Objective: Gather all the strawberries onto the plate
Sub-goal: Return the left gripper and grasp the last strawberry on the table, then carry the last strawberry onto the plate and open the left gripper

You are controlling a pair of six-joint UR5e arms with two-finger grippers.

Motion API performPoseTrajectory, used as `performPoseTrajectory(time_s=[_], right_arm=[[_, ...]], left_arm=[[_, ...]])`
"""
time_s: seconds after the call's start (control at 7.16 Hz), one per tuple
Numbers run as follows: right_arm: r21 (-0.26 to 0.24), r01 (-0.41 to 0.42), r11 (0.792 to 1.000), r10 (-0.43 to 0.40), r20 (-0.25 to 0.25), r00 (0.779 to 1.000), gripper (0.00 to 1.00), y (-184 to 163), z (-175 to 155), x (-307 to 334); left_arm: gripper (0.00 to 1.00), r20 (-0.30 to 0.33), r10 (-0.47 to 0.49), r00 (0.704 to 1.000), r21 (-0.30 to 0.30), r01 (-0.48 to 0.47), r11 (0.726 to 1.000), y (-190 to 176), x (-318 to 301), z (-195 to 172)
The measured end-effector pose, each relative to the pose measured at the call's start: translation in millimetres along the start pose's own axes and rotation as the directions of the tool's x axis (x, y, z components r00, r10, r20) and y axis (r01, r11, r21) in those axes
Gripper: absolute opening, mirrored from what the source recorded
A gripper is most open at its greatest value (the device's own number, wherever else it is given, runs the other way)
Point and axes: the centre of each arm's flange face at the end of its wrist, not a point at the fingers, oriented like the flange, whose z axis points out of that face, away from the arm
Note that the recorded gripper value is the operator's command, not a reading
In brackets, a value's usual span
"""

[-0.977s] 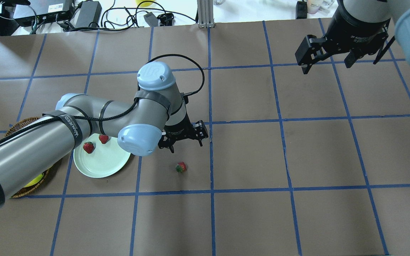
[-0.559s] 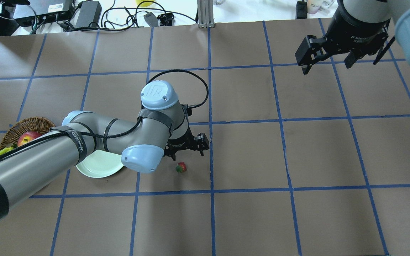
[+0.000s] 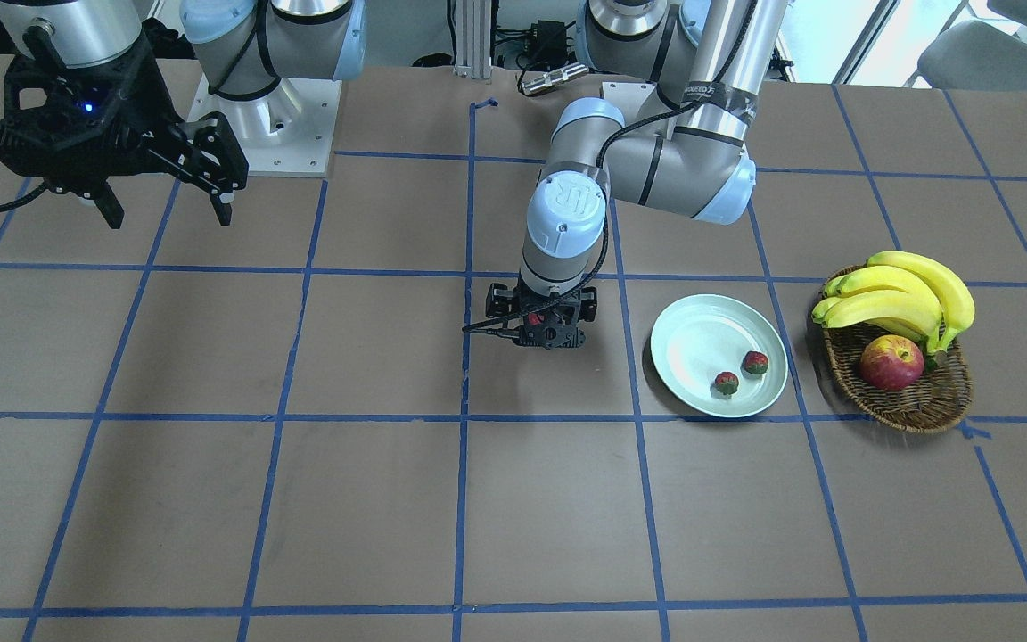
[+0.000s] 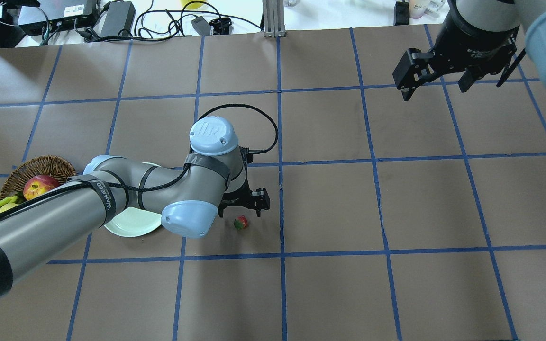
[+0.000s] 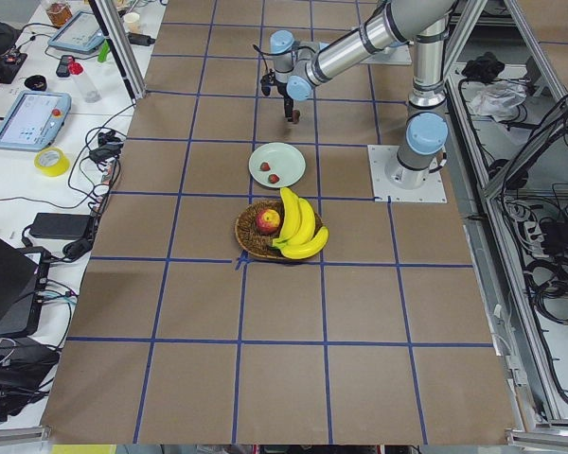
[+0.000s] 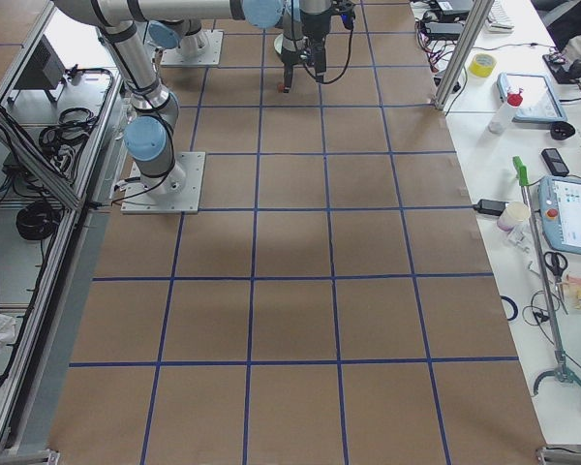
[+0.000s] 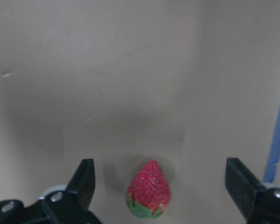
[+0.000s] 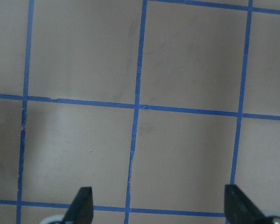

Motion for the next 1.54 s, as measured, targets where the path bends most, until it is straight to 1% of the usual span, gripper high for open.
performPoseTrajectory(time_s=[0.14, 0.28, 0.42, 0.56, 0.84, 0.98, 1.12, 1.26, 1.4, 1.54], right_arm=[[-0.001, 0.004, 1.000, -0.004, -0.001, 1.000, 1.00, 0, 0, 0], [-0.001, 0.007, 1.000, -0.007, 0.001, 1.000, 1.00, 0, 0, -1], [-0.003, 0.010, 1.000, -0.010, 0.002, 1.000, 1.00, 1, 1, -2], [-0.011, 0.013, 1.000, -0.013, 0.001, 1.000, 1.00, 3, 3, -2], [-0.024, 0.015, 1.000, -0.015, 0.003, 1.000, 1.00, 4, 7, -3], [-0.027, 0.015, 1.000, -0.015, 0.001, 1.000, 1.00, 4, 8, -3], [-0.028, 0.015, 0.999, -0.015, 0.003, 1.000, 1.00, 4, 8, -3], [-0.028, 0.014, 1.000, -0.014, 0.004, 1.000, 1.00, 4, 9, -3], [-0.028, 0.014, 1.000, -0.014, 0.006, 1.000, 1.00, 4, 9, -4], [-0.028, 0.014, 1.000, -0.014, 0.007, 1.000, 1.00, 4, 9, -4]], left_arm=[[0.75, 0.005, 0.005, 1.000, 0.000, -0.005, 1.000, 1, -1, 1], [0.64, 0.005, 0.001, 1.000, -0.001, -0.001, 1.000, 1, -1, 1], [0.13, 0.003, -0.003, 1.000, -0.003, 0.003, 1.000, 1, 0, 1], [0.00, 0.003, -0.005, 1.000, -0.008, 0.006, 1.000, 1, 0, 1], [0.00, 0.006, -0.008, 1.000, -0.017, 0.008, 1.000, 1, 0, -1], [0.00, 0.003, -0.010, 1.000, -0.007, 0.010, 1.000, 0, 0, -6], [0.00, -0.002, -0.012, 1.000, 0.017, 0.012, 1.000, -6, 0, -18], [0.00, -0.005, -0.019, 1.000, 0.039, 0.020, 0.999, -18, -4, -35], [0.00, -0.002, -0.039, 0.999, 0.039, 0.039, 0.998, -43, -23, -63], [0.00, 0.004, -0.056, 0.998, 0.014, 0.056, 0.998, -71, -61, -94]])
